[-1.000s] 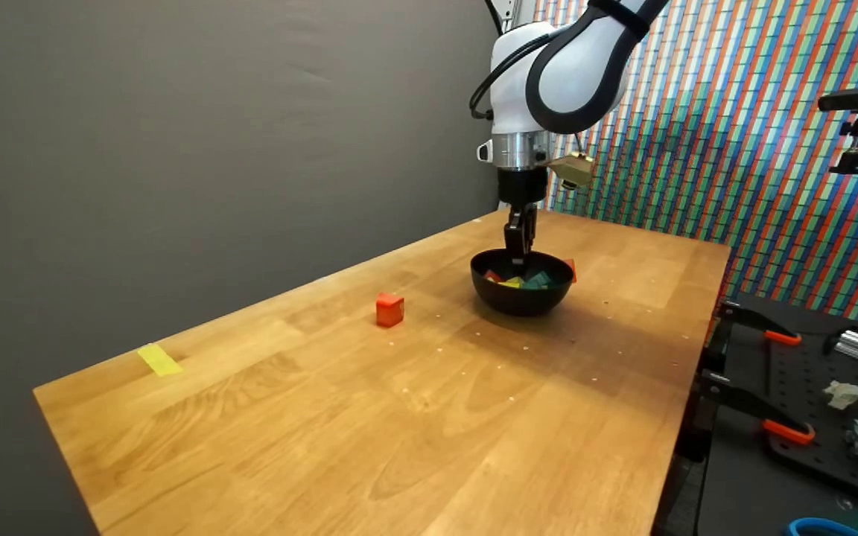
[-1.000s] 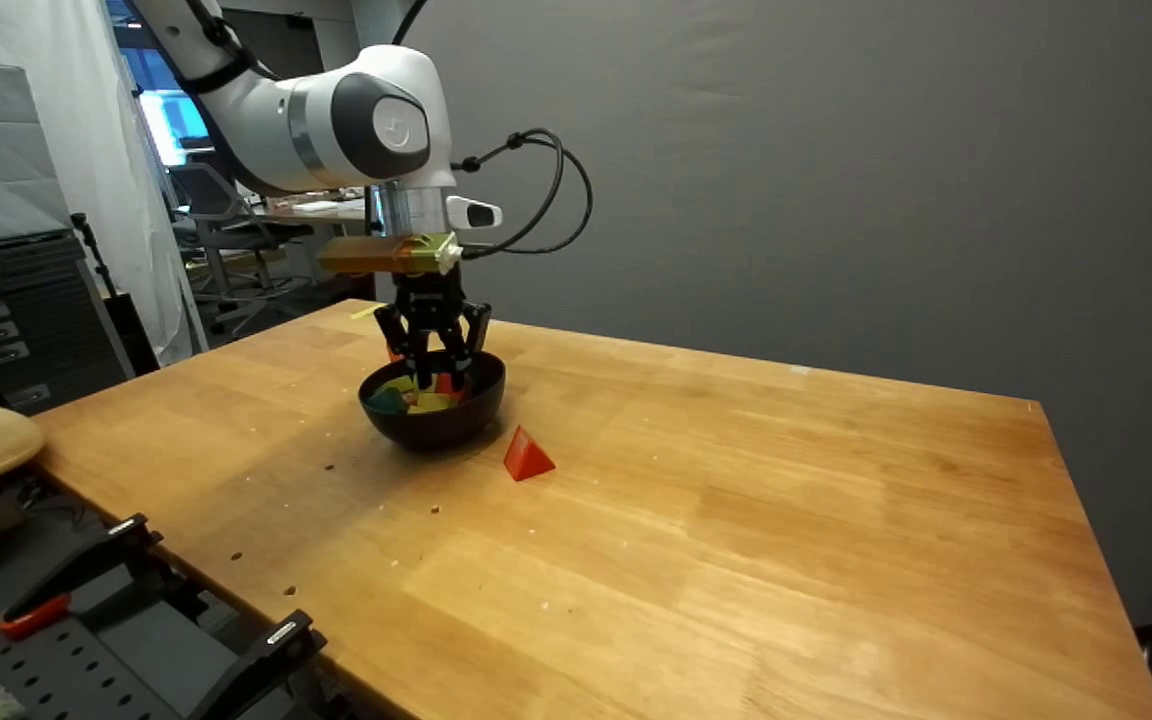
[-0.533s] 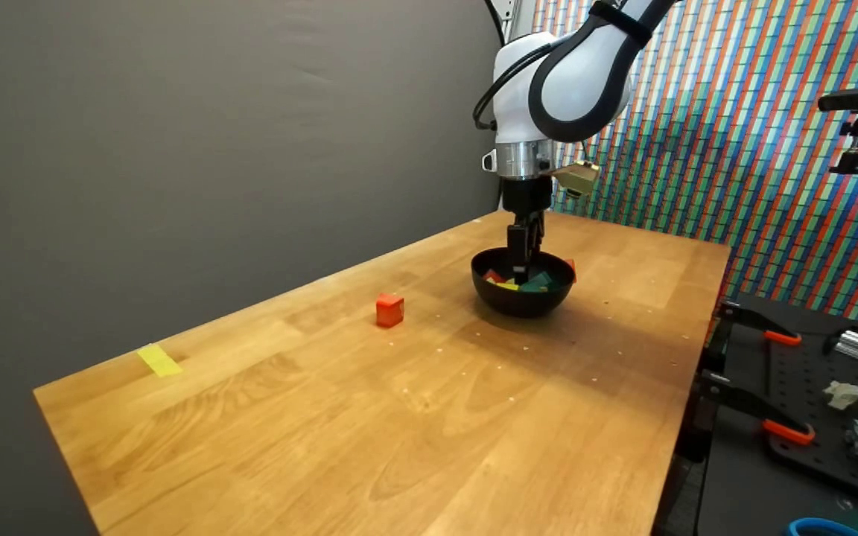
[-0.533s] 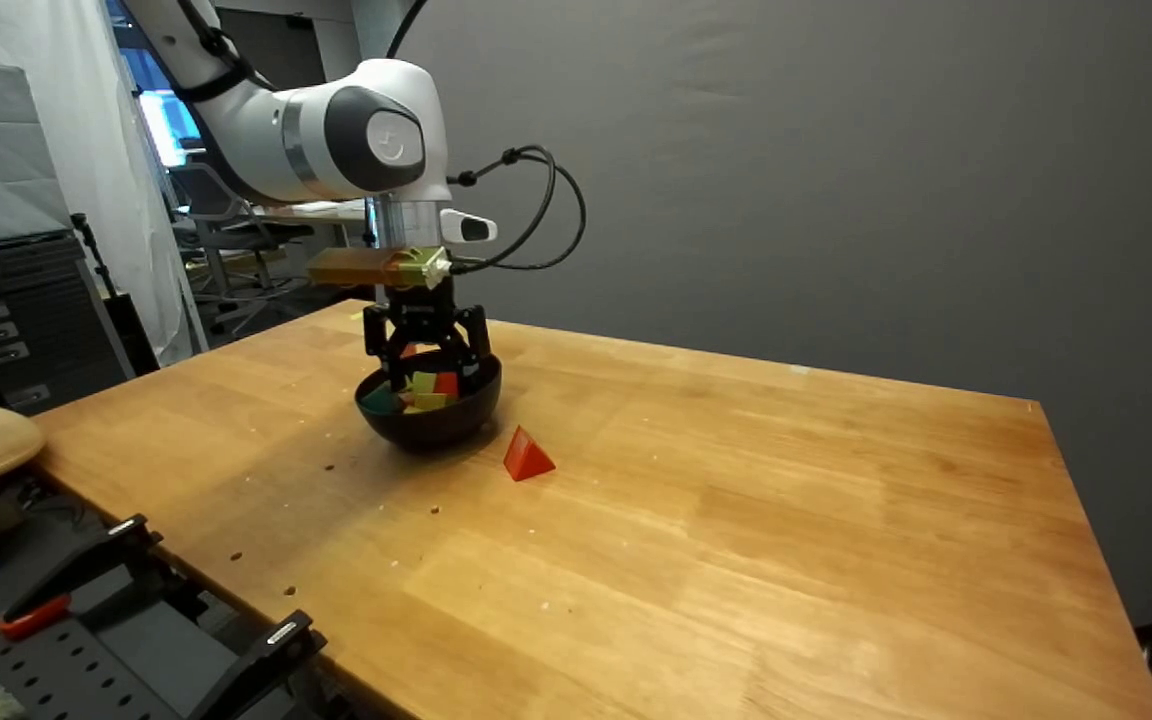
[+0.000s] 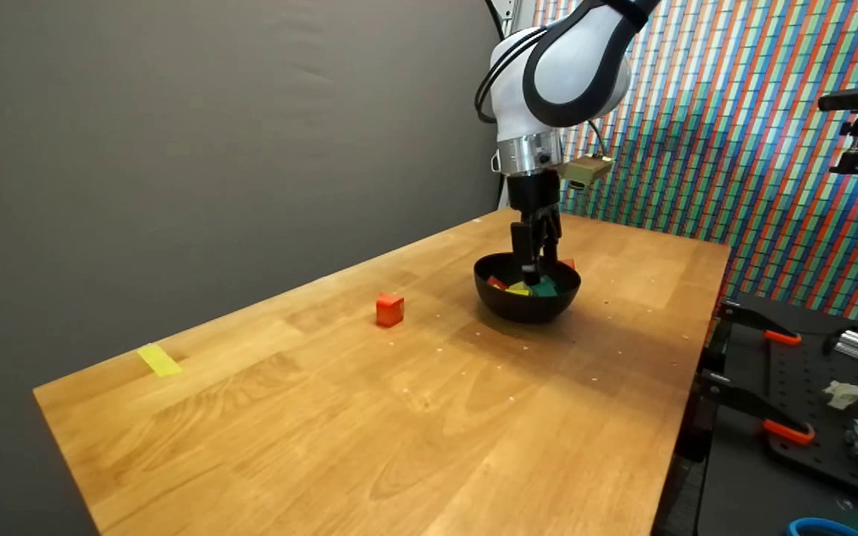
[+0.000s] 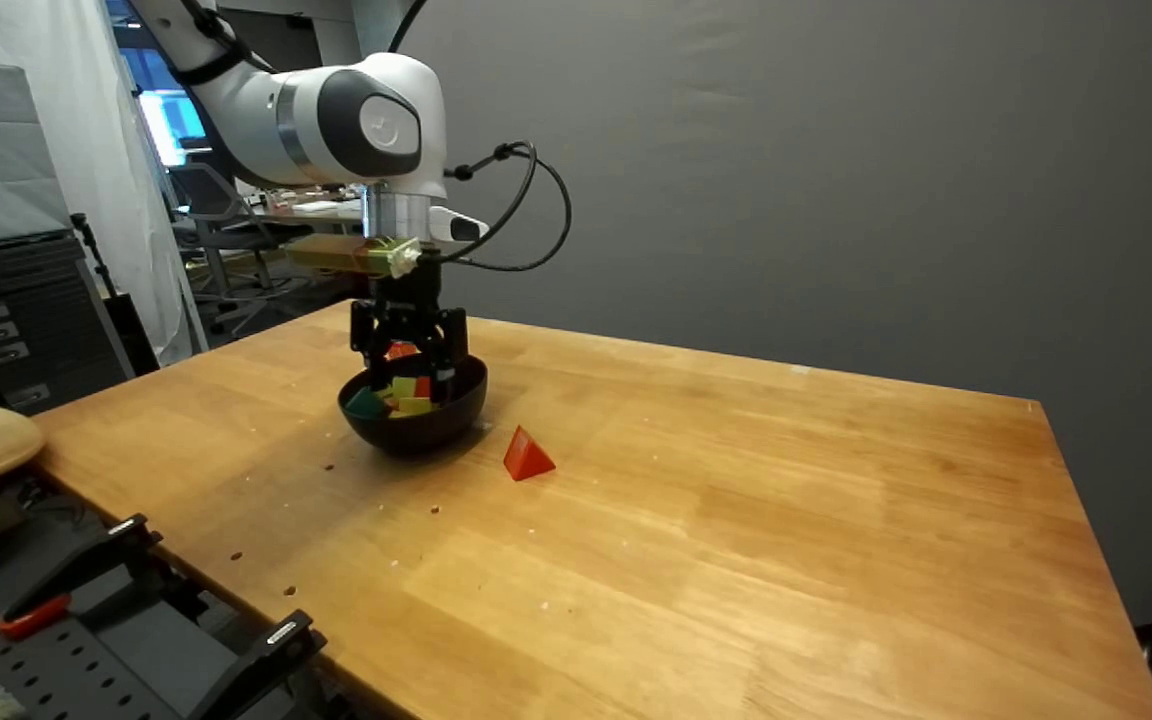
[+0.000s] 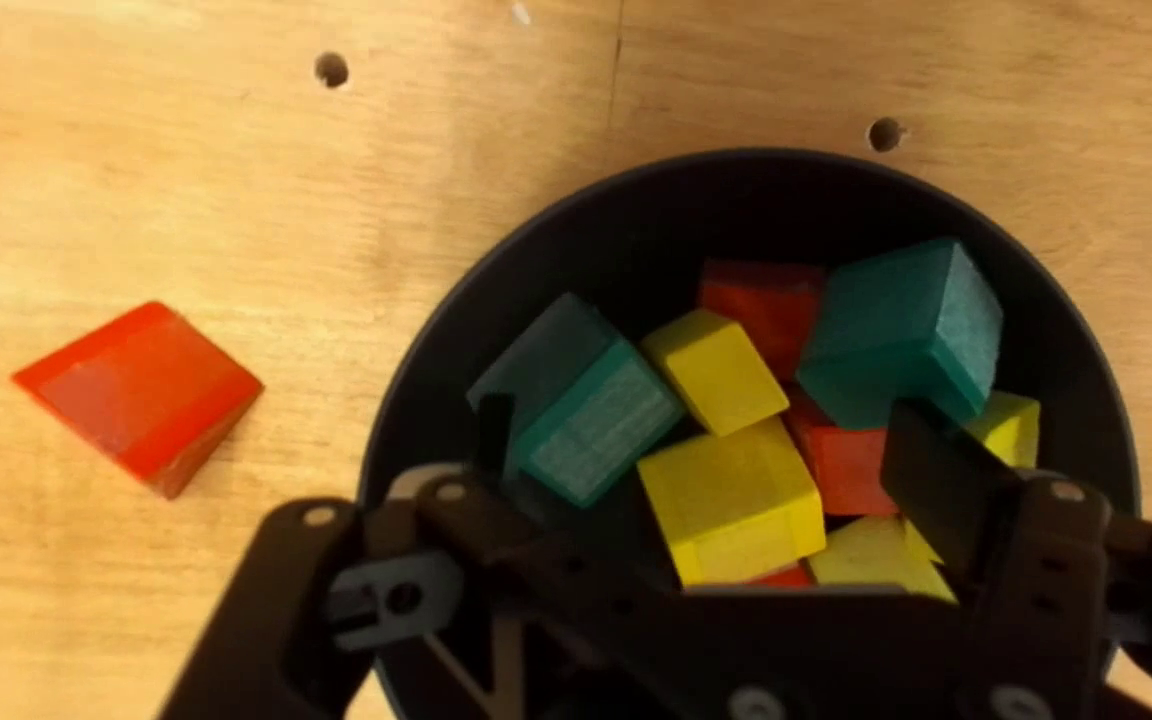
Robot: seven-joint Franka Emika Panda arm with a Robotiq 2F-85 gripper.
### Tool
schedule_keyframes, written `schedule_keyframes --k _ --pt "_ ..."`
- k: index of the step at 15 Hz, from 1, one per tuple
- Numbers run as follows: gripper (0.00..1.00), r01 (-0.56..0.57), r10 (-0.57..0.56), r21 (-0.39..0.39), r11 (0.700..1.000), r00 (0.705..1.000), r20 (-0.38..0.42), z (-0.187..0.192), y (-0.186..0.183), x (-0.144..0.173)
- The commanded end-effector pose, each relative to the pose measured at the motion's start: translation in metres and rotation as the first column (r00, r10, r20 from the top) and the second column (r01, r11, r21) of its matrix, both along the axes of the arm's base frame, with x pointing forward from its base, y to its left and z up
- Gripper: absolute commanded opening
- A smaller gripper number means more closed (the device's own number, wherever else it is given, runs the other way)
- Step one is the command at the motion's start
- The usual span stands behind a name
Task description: Remove all the objects in the black bowl and put them on the table
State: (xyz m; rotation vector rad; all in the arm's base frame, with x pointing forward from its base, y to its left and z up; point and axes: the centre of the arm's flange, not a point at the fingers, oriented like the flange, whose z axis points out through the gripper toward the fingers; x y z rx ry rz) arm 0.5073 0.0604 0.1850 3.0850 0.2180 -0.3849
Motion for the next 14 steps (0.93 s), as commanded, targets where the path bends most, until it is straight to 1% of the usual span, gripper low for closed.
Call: schedule_keyframes --k 1,2,3,6,7,8,9,10,11,12,13,14 --pt "0.94 0.086 -0.086 0.005 0.996 0.995 -0.04 0.013 0.004 -0.005" --pt "0.93 0.105 -0.104 0.012 0.994 0.994 -0.032 0.016 0.004 -0.005" --pt "0.95 0.121 -0.121 0.016 0.993 0.992 -0.023 0.018 0.005 -0.004" --pt "0.9 0.193 -0.194 0.061 0.979 0.981 0.018 0.028 0.007 0.006" --pt "0.87 0.212 -0.215 0.079 0.974 0.976 0.021 0.032 0.007 0.009" --pt "0.85 0.227 -0.229 0.081 0.971 0.973 0.013 0.035 0.008 0.011" --pt "0.78 0.238 -0.239 0.071 0.969 0.971 0.005 0.036 0.01 0.01" --pt "0.77 0.251 -0.252 0.065 0.966 0.968 0.001 0.036 0.009 0.009" --pt "0.71 0.268 -0.269 0.058 0.962 0.963 0.002 0.033 0.008 0.008" --pt "0.72 0.292 -0.292 0.055 0.955 0.956 -0.006 0.031 0.007 0.008" --pt "0.67 0.313 -0.312 0.047 0.949 0.95 -0.015 0.029 0.005 0.008" --pt "0.65 0.33 -0.329 0.042 0.943 0.944 -0.027 0.027 0.005 0.006"
